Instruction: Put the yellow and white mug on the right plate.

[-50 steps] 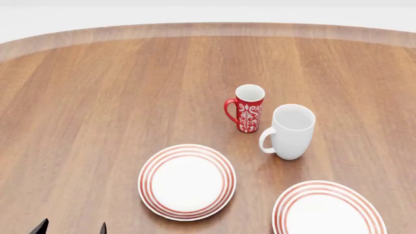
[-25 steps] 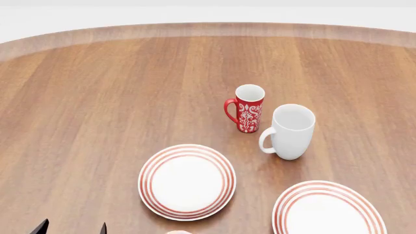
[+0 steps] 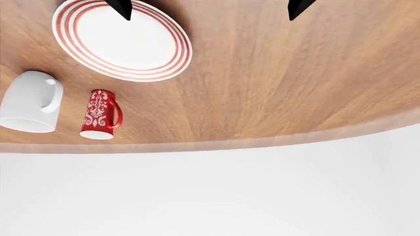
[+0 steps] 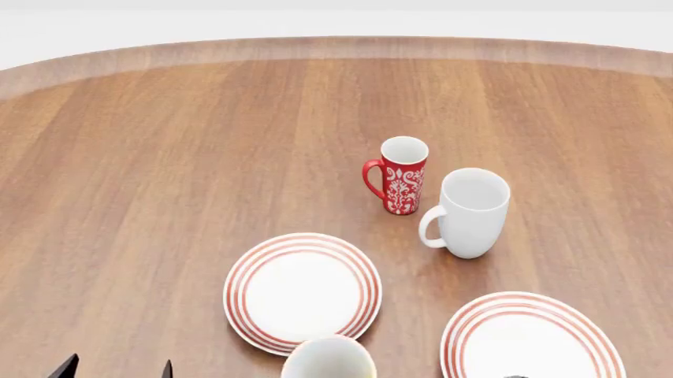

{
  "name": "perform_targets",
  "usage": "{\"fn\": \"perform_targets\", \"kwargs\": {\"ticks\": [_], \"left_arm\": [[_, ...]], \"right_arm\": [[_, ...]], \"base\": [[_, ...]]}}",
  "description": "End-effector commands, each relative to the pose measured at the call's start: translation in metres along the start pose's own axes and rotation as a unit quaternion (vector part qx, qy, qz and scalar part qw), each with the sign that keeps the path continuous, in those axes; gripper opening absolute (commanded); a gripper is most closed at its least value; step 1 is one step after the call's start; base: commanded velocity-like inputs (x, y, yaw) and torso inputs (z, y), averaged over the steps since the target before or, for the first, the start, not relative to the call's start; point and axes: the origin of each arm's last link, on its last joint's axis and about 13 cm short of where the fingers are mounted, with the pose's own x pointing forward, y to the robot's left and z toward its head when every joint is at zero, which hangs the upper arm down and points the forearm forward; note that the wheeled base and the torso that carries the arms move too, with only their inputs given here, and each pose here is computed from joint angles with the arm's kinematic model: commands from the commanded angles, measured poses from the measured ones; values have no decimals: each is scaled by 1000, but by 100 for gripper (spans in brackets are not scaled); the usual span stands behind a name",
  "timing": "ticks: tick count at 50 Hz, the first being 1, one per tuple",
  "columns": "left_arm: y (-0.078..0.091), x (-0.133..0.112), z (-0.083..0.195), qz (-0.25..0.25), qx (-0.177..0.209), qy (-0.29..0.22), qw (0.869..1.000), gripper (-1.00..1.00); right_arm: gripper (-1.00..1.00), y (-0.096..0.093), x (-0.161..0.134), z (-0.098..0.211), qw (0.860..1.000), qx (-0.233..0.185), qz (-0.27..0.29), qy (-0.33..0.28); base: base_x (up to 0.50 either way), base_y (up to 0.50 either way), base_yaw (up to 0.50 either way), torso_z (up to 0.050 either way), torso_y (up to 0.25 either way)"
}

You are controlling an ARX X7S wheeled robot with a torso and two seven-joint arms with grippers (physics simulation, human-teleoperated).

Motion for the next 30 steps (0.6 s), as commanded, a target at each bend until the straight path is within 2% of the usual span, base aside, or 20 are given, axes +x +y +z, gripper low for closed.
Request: {"fn": "perform_targets", "kwargs": {"ticks": [1,18,24,30], "left_arm": [[0,0,1,0,0,0,1000,100],[1,0,2,1,0,-1,1000,100],[0,0,1,0,0,0,1000,100],[0,0,1,0,0,0,1000,100]], "right_arm": [[-100,-10,-8,5,999,12,-38,-17],[-100,-26,-28,5,989,56,-128,-53],[-100,-33,-37,3,977,87,-179,-73],[-100,-36,-41,2,971,100,-204,-78]], "base": [[0,0,0,0,0],[0,0,0,0,0],[0,0,0,0,0],[0,0,0,0,0]]}}
